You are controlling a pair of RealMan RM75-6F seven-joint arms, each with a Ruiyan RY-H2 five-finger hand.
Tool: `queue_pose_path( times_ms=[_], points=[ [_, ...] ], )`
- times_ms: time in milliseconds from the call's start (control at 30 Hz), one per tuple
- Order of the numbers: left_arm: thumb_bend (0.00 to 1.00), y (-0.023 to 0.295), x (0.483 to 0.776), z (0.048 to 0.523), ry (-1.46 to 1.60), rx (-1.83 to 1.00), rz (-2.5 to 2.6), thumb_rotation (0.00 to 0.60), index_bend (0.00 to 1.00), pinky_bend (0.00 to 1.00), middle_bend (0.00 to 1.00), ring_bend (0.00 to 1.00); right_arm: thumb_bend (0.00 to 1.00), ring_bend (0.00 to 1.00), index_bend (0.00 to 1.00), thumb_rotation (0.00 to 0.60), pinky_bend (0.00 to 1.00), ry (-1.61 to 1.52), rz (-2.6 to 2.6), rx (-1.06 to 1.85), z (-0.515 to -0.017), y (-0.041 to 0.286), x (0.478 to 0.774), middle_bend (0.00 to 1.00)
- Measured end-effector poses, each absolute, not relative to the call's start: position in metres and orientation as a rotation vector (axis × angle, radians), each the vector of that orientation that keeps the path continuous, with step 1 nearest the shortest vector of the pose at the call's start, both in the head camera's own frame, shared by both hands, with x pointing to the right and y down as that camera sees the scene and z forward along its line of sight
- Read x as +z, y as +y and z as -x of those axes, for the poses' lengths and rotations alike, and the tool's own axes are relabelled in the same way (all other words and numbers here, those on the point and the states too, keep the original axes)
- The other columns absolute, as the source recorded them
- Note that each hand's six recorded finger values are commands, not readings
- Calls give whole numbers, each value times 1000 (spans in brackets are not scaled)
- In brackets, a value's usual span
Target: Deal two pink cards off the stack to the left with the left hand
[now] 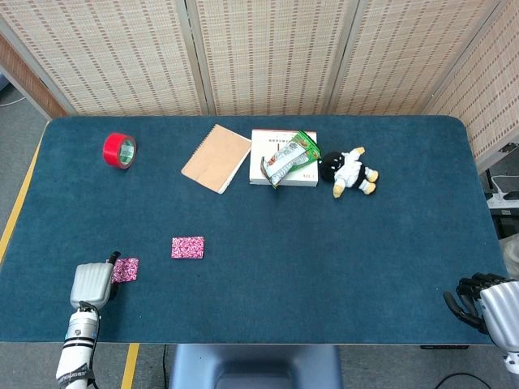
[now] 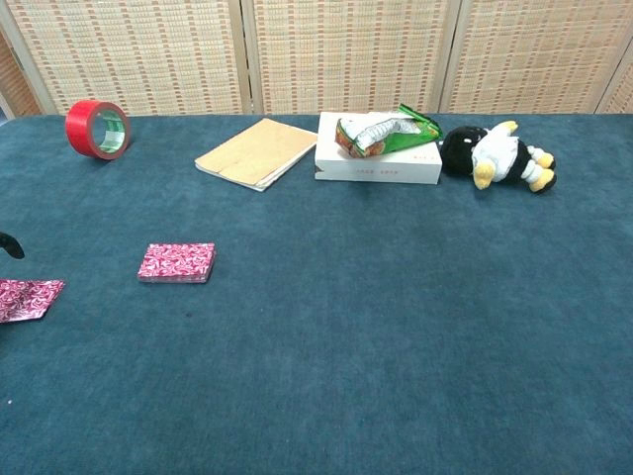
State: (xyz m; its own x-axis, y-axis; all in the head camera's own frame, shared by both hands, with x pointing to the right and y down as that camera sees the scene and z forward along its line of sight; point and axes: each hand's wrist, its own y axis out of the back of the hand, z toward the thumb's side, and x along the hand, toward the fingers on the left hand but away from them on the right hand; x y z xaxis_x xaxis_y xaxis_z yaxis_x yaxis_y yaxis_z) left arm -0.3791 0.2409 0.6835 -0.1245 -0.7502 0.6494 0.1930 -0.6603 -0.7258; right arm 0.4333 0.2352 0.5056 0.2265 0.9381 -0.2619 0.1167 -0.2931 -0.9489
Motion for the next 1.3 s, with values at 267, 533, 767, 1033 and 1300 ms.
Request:
queue_pose_path(
  times_ms=[267, 533, 767, 1033, 1300],
  points=[
    [353, 236, 671, 361, 671, -1769, 1529, 600, 205, 1000, 1000, 1000, 304, 731, 991, 600, 778, -1001, 1622, 1178, -432, 235, 508, 829],
    [353, 221, 676, 312, 663, -1669, 1588, 600, 214, 1000, 1000, 1000, 305, 731, 991, 600, 778, -991, 1627, 1181, -432, 236, 508, 829],
    [358, 207, 696, 274, 615, -1667, 1623, 600, 218, 1000, 1000, 1000, 304, 731, 991, 600, 778, -999, 1625, 1180, -433, 235, 507, 829],
    [358, 193, 719, 251, 587, -1726, 1619, 600, 219, 1000, 1000, 1000, 304, 731, 990, 600, 778, -1001, 1625, 1178, -434, 235, 506, 829],
    [358, 188, 728, 239, 572, -1763, 1618, 600, 219, 1000, 1000, 1000, 304, 731, 989, 600, 778, -998, 1627, 1180, -434, 235, 506, 829]
  ],
)
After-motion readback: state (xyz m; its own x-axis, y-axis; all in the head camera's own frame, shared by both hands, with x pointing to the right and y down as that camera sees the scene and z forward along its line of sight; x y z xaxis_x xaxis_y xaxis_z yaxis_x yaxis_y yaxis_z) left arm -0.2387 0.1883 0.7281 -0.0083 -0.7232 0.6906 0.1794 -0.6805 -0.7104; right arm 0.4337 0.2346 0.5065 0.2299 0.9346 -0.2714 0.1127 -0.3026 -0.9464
